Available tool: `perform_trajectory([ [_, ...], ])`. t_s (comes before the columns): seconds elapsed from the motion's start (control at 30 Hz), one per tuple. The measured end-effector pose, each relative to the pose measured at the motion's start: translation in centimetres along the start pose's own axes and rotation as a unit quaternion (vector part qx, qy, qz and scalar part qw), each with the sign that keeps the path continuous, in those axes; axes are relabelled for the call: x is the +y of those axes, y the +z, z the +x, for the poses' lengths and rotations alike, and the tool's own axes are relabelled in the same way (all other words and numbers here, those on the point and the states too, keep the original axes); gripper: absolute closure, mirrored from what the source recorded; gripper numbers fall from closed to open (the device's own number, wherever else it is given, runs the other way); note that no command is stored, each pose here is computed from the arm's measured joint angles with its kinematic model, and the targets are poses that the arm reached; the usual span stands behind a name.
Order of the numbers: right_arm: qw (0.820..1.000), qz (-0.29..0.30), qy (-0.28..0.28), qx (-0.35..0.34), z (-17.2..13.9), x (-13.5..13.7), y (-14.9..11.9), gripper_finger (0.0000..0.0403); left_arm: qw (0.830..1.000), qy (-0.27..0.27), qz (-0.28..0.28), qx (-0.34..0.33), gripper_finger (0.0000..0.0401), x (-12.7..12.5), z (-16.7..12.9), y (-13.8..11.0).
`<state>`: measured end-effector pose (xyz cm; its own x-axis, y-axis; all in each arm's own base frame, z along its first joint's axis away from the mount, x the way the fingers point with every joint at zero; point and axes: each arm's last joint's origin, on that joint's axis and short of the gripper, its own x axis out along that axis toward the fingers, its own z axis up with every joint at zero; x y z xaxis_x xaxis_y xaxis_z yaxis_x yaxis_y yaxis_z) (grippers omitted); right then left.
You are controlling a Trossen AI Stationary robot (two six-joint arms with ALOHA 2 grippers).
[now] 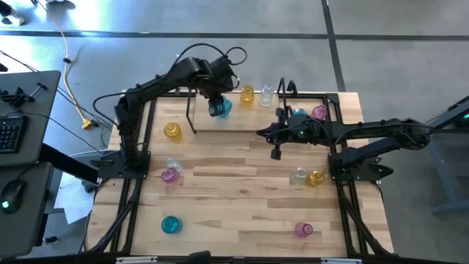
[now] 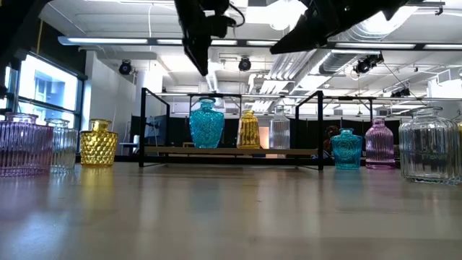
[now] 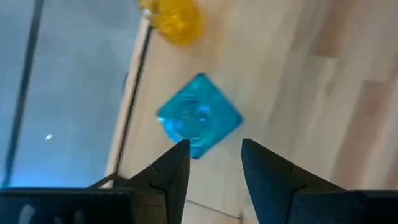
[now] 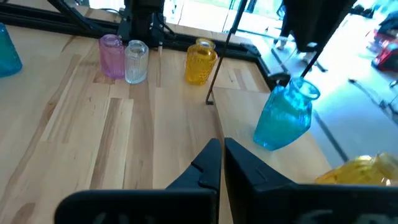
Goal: Sort vases onto shelf
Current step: Put the top left blue vase on the shelf
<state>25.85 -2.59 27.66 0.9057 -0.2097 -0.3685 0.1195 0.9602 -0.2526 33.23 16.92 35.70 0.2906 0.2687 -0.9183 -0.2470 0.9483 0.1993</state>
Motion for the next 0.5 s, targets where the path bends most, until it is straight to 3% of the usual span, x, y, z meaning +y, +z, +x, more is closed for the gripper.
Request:
perform_trajectory([
  [0.27, 0.999, -0.003, -0.010, -0.044, 0.1, -0.2, 0.8, 0.0403, 0.990, 0.001, -0.016, -0.138, 0.0289, -1.9, 0.8, -3.2],
  [0.5, 0.996, 0.010, -0.025, -0.090, 2.8, 0.0, 0.9, 0.0373, 0.955, 0.001, -0.058, -0.290, 0.0333, -3.9, 3.6, -8.5],
])
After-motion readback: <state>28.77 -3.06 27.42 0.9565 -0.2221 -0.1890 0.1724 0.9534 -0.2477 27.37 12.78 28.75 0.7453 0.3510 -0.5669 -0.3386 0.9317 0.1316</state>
